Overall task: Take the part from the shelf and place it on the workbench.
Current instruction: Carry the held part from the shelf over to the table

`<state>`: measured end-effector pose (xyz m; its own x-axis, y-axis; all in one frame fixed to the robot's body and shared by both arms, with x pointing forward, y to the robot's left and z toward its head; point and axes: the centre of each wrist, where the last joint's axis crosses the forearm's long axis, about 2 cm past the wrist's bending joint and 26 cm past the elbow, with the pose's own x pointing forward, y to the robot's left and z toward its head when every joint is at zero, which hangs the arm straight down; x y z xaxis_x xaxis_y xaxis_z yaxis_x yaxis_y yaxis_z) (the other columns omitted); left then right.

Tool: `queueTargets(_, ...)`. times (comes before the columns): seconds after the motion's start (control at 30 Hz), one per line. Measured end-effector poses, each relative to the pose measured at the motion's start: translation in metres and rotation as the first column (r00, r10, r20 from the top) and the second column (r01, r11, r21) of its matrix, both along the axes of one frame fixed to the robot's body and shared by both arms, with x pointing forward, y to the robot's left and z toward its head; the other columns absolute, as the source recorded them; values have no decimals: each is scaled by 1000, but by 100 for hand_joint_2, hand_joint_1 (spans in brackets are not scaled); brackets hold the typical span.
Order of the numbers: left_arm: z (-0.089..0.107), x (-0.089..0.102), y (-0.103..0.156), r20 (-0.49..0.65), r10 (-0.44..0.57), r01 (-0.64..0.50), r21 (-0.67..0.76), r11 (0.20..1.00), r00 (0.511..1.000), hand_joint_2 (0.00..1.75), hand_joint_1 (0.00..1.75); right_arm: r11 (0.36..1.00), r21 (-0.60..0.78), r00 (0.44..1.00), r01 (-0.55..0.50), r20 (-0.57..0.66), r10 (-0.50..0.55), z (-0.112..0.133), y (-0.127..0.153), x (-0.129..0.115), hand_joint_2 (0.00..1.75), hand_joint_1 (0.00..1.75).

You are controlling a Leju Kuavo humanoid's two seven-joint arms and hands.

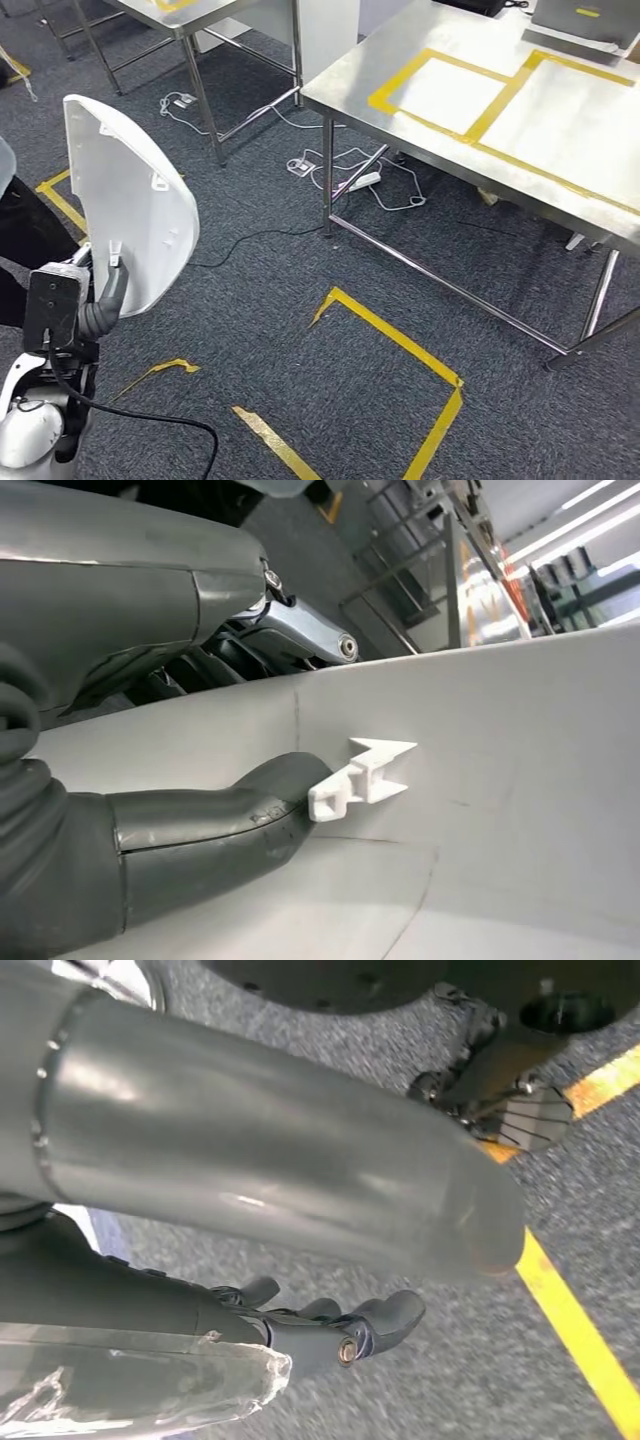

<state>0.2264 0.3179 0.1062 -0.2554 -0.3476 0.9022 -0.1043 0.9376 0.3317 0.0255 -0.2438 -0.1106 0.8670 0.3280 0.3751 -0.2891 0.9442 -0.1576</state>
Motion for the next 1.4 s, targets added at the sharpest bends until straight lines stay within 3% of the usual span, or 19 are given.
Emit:
queueTargets(0.4,-1,-2,3,-2,-13,13,-51,999,1000,175,175,1000,0,1000,0,10,0,0,0,5,0,0)
queueTargets(1.4,-2,-6,19,40,37,-37,-14,999,999,175,175,1000,9,1000,-18,18,18,0,1,2,0,0)
